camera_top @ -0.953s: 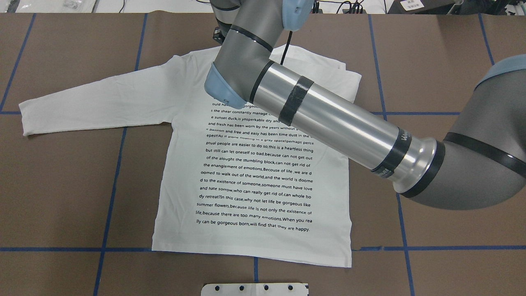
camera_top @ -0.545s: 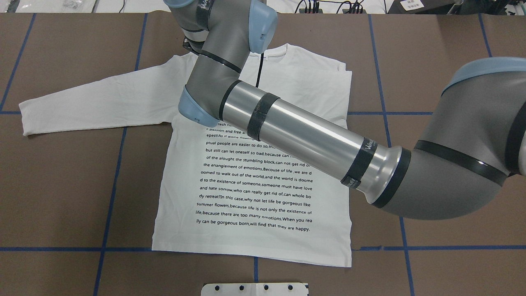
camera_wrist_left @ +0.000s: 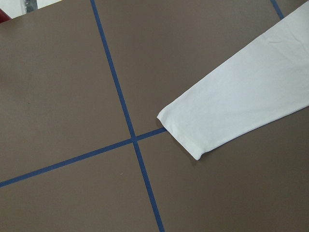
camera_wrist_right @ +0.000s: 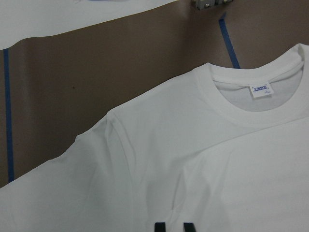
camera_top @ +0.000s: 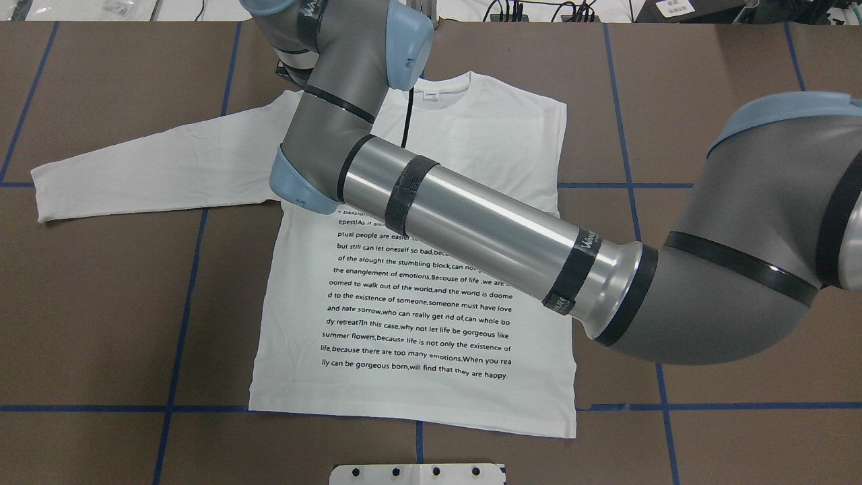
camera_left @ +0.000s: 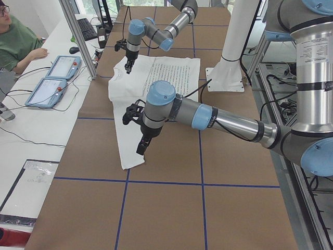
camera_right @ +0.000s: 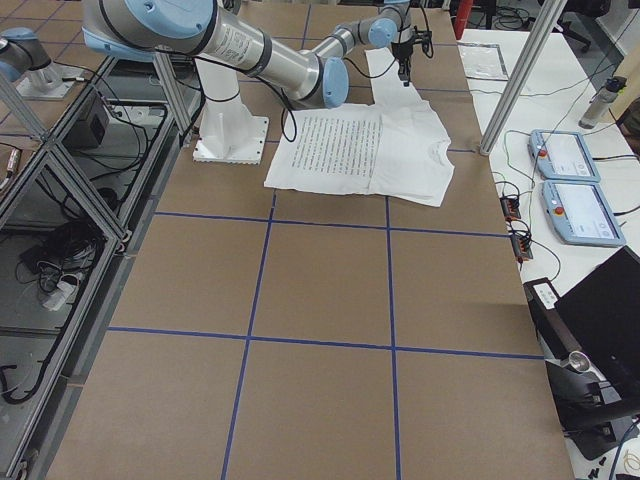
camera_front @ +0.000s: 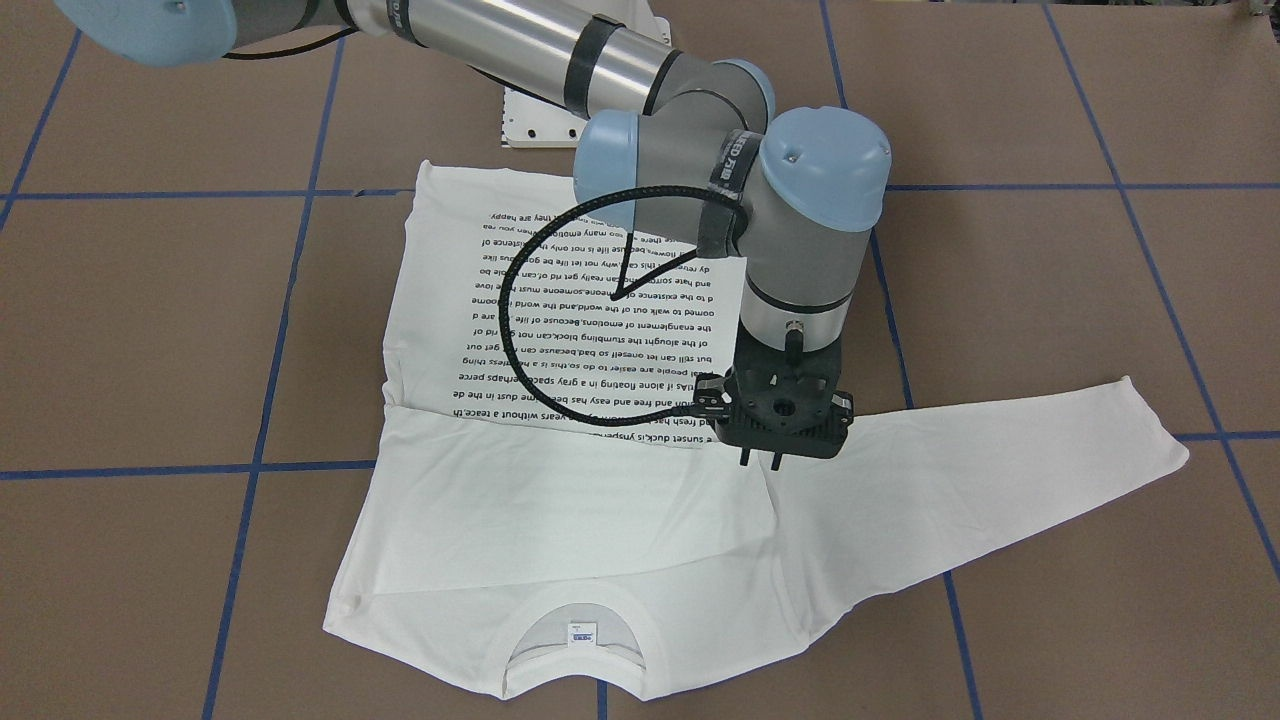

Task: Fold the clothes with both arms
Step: 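Release the folded sleeve and raise the right gripper away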

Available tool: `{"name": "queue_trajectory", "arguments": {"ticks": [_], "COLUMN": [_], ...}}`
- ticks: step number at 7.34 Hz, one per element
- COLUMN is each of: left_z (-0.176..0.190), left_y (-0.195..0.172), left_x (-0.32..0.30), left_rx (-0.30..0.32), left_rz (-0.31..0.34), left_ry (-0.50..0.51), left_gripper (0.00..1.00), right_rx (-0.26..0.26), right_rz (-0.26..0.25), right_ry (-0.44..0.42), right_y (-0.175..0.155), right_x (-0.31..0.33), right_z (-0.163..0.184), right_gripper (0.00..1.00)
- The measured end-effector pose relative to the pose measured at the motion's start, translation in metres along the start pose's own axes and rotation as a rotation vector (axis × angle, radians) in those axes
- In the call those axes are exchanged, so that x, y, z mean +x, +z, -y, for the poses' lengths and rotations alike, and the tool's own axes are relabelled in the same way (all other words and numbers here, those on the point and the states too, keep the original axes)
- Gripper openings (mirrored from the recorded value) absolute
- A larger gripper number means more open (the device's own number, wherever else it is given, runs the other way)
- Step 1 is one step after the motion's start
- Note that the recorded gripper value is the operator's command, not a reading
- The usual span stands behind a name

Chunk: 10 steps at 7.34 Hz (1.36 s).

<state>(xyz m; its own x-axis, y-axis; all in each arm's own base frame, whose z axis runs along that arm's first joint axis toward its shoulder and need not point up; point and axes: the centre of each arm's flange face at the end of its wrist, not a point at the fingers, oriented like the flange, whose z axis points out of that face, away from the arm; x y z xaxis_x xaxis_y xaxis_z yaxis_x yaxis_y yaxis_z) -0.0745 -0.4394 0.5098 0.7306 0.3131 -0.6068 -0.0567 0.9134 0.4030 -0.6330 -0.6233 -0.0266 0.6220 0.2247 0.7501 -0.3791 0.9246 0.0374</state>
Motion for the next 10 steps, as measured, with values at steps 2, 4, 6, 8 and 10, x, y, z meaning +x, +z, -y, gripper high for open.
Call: {"name": "queue_trajectory", "arguments": {"ticks": [2, 4, 6, 8, 10], "left_z": [0.016, 0.063, 0.092, 0.106, 0.109], "left_y": [0.007, 0.03, 0.061, 0.113, 0.15], "left_x": [-0.006, -0.029, -0.021, 0.037, 0.077], "left_rx": [0.006, 0.019, 0.055, 0.024, -0.019], "left_rz": [0.0, -0.01, -0.058, -0.124, -0.106], "left_ry": [0.01, 0.015, 0.008, 0.037, 0.016], "left_gripper": [1.0, 1.0, 1.0, 1.0, 1.0], "right_rx": [-0.005, -0.062, -0.132, -0.184, -0.217], "right_rz": [0.005, -0.014, -0.068, -0.077, -0.078], "right_ry": [-0.018, -0.067, -0.156, -0.248, -0.348], "right_y": [-0.006, 0.0, 0.008, 0.001, -0.003], "right_x": [-0.002, 0.035, 0.122, 0.231, 0.337], "right_z": [0.006, 0.053, 0.131, 0.2, 0.238], "right_gripper": [1.0, 1.0, 1.0, 1.0, 1.0]}}
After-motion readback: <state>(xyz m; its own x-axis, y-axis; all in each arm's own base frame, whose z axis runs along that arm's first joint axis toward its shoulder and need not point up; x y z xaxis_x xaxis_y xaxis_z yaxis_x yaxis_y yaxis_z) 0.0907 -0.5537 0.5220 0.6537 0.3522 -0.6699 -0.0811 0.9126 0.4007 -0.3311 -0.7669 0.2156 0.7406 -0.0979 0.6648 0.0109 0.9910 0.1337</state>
